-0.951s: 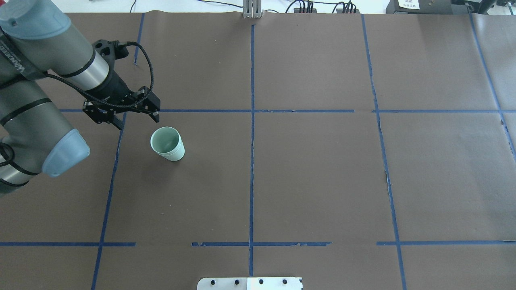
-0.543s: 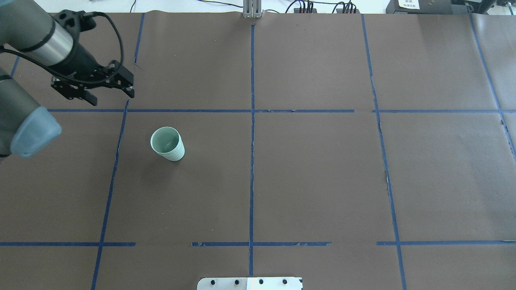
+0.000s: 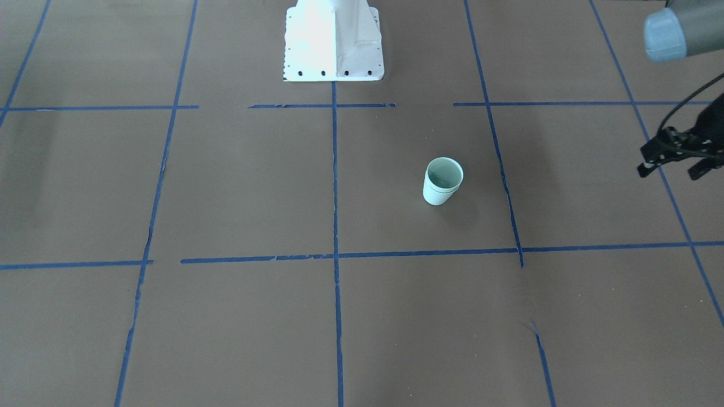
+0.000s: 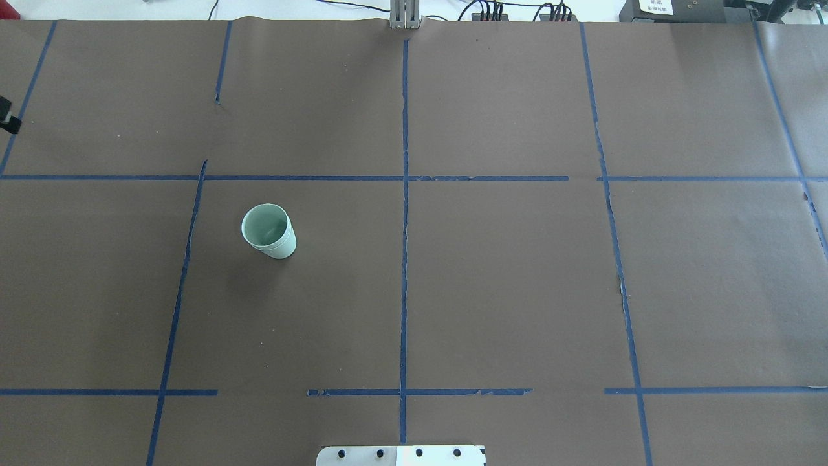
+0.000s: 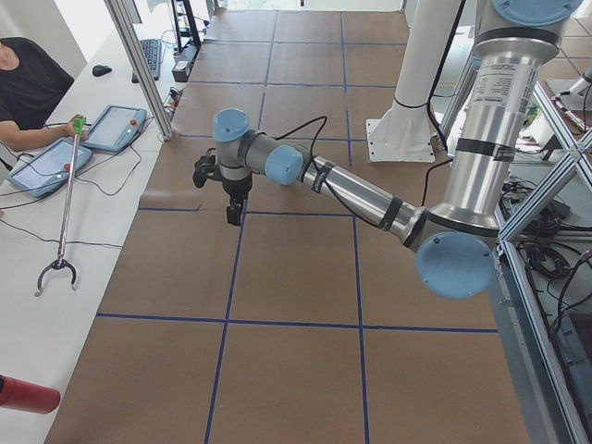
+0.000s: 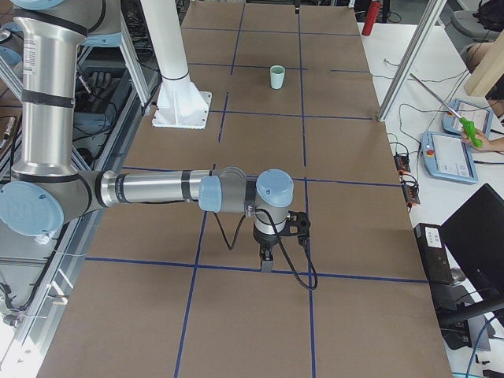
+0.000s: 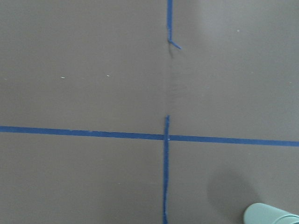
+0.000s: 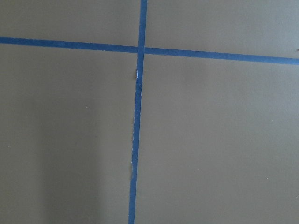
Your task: Stack cups
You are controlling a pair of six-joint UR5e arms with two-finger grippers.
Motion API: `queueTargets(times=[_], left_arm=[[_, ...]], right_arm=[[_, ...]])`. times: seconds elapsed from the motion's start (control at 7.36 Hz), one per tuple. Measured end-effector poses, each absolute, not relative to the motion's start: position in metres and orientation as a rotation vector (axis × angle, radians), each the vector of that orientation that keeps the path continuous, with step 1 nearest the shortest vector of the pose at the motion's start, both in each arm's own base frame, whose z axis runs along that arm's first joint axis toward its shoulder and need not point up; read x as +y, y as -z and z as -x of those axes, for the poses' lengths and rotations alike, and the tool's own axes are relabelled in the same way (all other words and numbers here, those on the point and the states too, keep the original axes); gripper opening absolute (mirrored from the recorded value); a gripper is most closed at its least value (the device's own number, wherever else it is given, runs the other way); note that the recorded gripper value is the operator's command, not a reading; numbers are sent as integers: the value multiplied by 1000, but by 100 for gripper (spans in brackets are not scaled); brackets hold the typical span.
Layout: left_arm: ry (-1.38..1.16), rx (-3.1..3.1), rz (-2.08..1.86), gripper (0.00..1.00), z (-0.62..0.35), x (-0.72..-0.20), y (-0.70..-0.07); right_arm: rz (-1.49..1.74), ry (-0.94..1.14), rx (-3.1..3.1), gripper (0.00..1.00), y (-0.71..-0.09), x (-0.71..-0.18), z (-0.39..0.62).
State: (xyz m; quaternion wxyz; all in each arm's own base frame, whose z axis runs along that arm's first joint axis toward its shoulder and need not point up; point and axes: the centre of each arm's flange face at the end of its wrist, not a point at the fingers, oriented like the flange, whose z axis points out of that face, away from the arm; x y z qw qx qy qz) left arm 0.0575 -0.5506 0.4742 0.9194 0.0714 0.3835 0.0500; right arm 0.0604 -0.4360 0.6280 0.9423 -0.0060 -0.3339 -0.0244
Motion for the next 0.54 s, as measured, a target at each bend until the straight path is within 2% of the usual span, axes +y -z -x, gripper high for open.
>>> queueTargets(times=[0.27, 0.54], left_arm=[[-187, 752, -156, 100, 14, -539, -554], [-168, 746, -106, 100, 49, -501, -612]], right_arm=[[13, 50, -681, 100, -628, -436, -60], [12, 50, -681, 100, -628, -436, -60]])
